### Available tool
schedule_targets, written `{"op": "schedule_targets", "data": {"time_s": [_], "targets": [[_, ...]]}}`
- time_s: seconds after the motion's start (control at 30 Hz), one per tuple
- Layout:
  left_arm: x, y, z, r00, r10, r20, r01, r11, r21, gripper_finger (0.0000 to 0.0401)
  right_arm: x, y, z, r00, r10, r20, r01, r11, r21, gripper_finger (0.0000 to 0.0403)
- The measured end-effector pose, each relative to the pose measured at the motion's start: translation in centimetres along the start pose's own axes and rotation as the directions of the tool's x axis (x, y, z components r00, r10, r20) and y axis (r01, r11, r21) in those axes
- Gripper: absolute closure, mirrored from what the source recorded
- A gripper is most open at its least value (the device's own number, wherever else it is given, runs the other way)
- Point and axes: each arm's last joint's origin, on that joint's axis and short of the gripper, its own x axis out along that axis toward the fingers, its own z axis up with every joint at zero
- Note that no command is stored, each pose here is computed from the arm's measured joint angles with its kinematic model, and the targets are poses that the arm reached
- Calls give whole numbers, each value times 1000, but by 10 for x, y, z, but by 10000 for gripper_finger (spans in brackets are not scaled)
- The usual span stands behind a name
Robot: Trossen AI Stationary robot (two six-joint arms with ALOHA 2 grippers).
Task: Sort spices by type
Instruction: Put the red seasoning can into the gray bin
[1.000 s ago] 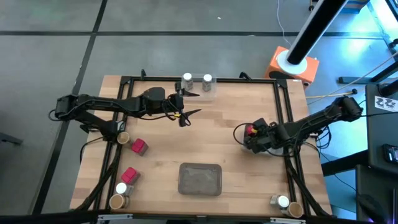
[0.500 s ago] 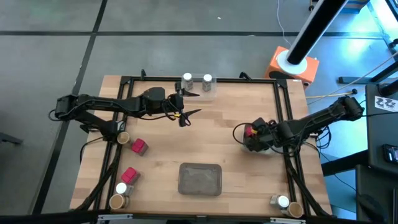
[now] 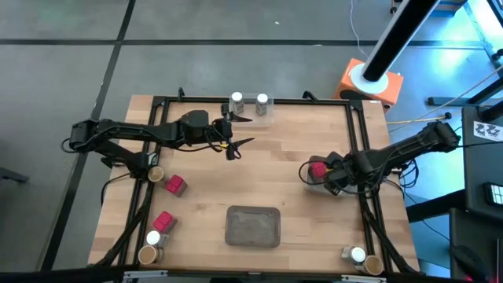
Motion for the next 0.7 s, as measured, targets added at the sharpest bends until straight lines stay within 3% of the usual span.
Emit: {"op": "schedule_targets", "data": {"time_s": [0.47, 0.7], "targets": [[0, 0, 0, 1000, 2, 4, -2, 1000, -1, 125, 25, 4, -1, 993, -16, 113, 11, 999, 41, 104], [0, 0, 0, 1000, 2, 4, -2, 1000, 0, 125, 24, 13, 4, 983, 67, 173, -68, 998, 2, 104]]}}
